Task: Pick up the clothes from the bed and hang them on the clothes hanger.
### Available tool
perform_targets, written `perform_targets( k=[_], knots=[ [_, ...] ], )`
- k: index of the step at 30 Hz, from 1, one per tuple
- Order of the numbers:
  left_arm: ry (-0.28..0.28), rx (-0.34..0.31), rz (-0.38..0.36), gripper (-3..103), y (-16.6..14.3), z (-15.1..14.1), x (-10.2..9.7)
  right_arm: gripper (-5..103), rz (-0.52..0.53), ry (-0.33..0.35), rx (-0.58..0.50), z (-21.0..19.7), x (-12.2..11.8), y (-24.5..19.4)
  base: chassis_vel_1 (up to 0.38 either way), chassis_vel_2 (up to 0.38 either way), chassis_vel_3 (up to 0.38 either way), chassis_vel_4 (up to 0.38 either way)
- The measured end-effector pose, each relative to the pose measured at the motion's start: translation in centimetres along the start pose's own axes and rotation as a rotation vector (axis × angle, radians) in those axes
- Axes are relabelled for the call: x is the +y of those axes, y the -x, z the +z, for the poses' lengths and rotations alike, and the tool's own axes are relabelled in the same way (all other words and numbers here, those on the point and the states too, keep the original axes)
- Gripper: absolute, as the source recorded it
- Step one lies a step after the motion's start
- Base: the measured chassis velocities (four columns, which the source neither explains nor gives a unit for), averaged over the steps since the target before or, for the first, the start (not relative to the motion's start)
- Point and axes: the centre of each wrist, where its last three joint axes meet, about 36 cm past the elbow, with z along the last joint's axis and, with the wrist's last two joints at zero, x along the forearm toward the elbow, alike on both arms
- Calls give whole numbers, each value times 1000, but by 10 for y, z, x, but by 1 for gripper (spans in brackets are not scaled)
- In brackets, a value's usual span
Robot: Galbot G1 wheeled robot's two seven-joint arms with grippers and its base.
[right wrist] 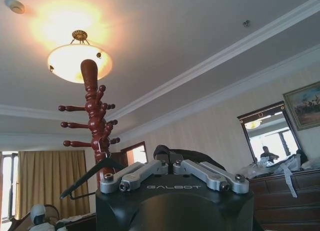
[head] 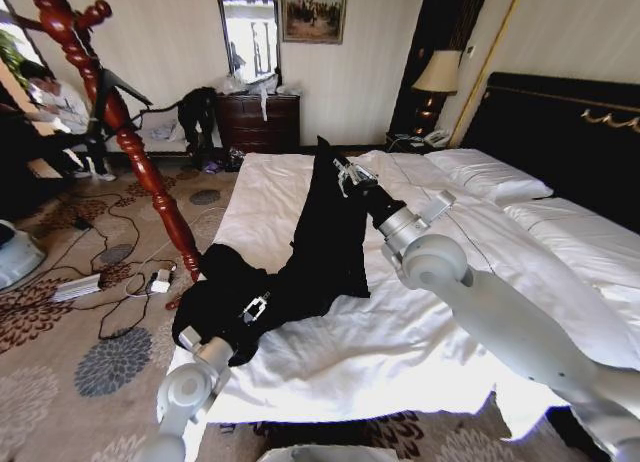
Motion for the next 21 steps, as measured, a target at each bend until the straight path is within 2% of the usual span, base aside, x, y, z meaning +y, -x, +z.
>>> perform_targets(
  k=[4, 8, 10, 18, 21],
  knots=[
    [-5, -19, 10, 96, 2, -5, 0, 0, -3, 3, 2, 0, 1, 1, 0, 0, 0, 0],
    [-2, -7, -23, 93, 2, -2, 8, 0, -8, 0, -4, -3, 2, 4, 0, 0, 0, 0],
    [-4, -1, -48, 99, 0, 3, 14, 0, -9, 1, -7, -5, 2, 5, 0, 0, 0, 0],
    [-26, -12, -63, 100, -6, 10, 15, 0, -4, 3, -4, -5, 1, 4, 0, 0, 0, 0],
    [-57, -18, -66, 100, -9, 17, 15, 0, 1, 4, -6, -5, 0, 2, 0, 0, 0, 0]
  ],
)
